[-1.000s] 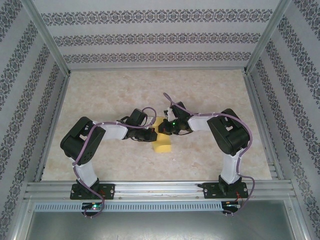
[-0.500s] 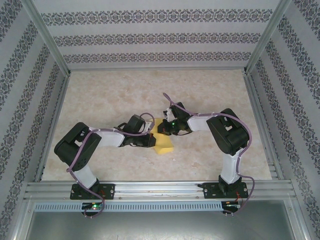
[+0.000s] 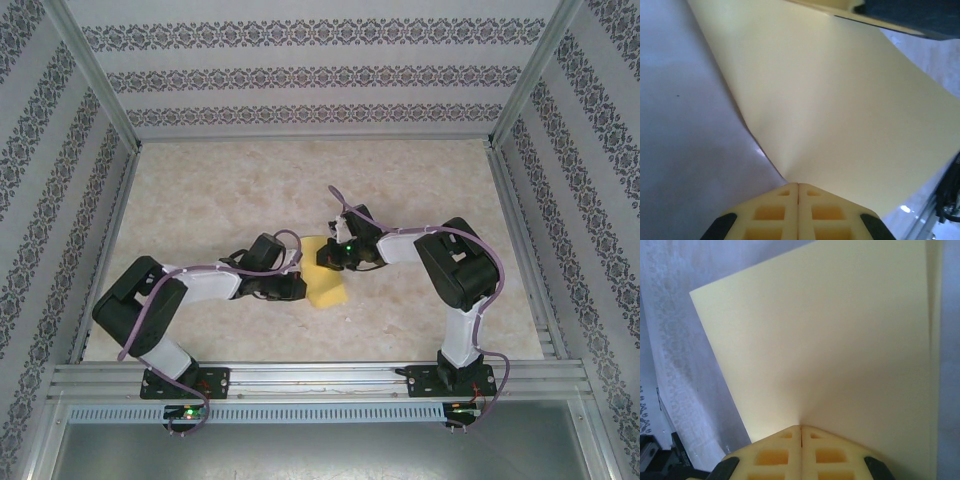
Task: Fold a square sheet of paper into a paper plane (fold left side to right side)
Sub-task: First fold the square sheet of paper in half at the center of the table.
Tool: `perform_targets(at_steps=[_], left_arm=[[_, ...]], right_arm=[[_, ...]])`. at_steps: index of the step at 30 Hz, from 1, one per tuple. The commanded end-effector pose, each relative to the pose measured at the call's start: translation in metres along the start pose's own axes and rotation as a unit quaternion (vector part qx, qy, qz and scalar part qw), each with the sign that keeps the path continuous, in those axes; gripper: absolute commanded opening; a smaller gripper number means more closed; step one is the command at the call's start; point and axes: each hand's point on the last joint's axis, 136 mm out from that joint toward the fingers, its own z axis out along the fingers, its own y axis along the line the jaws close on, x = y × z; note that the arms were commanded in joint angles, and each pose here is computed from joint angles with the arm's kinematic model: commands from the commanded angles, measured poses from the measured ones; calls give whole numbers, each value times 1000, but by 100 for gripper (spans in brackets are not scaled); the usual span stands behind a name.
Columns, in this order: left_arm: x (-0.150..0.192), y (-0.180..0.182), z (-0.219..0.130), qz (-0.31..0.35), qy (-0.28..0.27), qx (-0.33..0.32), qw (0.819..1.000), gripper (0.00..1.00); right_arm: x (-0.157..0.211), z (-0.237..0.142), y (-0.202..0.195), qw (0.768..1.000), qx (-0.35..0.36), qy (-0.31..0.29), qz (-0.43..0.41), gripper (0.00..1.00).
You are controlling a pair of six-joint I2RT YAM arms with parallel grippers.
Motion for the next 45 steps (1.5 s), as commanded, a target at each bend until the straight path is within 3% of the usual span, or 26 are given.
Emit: perform_targets(at_steps=[1,8,14,30,45], left_arm=[[-20,-13,-14,-7,-21,15,1000,6],[-40,-28,2,-5,-30,57,998,6],[-37,-30,22,-11,-10,74,997,6],[27,4,30,-25,57,7,998,6],[57,0,23,-14,92,-7,996,6]], right_arm=[[13,0,-53,996,84,-2,42,0],[16,3,-52,996,80,1,42,0],[17,4,-53,996,81,2,42,0],[22,4,-62,994,94,4,48,0],[25,4,-66,994,99,6,50,0]])
